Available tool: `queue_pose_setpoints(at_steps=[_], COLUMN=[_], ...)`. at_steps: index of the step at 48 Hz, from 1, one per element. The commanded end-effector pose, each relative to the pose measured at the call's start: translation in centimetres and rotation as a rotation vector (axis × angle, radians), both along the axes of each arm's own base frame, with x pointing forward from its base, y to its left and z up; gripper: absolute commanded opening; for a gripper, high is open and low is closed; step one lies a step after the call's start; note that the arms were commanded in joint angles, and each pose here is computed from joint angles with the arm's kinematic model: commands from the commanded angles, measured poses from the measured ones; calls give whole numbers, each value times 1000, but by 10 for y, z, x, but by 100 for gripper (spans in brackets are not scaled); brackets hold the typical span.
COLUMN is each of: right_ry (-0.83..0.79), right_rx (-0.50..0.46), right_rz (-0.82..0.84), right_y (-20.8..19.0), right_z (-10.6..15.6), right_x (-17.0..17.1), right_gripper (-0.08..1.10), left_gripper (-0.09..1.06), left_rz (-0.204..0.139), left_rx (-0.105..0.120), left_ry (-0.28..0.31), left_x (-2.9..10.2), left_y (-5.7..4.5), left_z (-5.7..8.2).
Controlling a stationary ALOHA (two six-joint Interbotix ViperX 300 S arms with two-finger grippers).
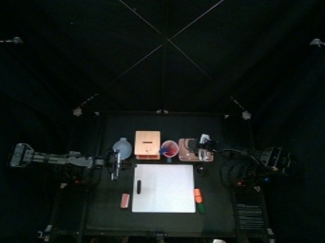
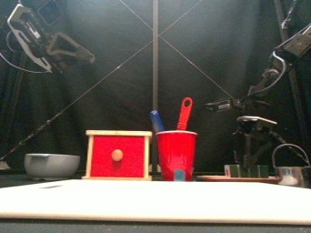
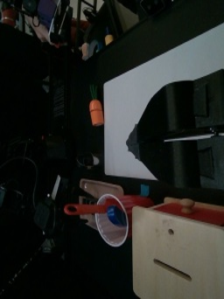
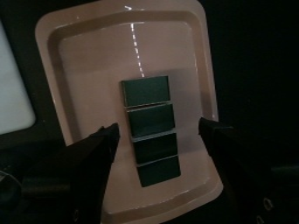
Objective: Place sushi on board then cut the sushi with the knife then place the pieces on the plate
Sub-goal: Place the sushi on the board
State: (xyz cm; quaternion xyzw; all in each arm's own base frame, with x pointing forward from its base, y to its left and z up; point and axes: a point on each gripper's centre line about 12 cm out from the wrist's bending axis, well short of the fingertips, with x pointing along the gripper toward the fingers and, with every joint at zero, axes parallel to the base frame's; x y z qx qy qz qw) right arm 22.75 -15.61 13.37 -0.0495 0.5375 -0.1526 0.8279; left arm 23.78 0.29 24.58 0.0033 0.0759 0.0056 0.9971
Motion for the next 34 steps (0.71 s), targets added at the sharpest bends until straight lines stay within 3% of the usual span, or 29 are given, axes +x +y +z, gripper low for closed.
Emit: queue_pose_setpoints(at_steps=[1,15,27,34], right_ry=[-36,-14,6,-21], right_rx=[0,37,59,79], right_rz=[-25,-26,-34,-74], right_y=[-10,-13,-12,-12], right_z=[5,-13,-20,-9], right_x=[2,2,2,3], right_gripper=[100,95,67,58], left_gripper=[-2,-2,-1,-1], left_rz=[2,2,2,2], left_rx=[-3,-6,-6,-6], left_ry=[-17,-9,-3,-3], left_x=[2,2,1,0], left_y=[0,0,0,0], left_z=[6,3,1,1])
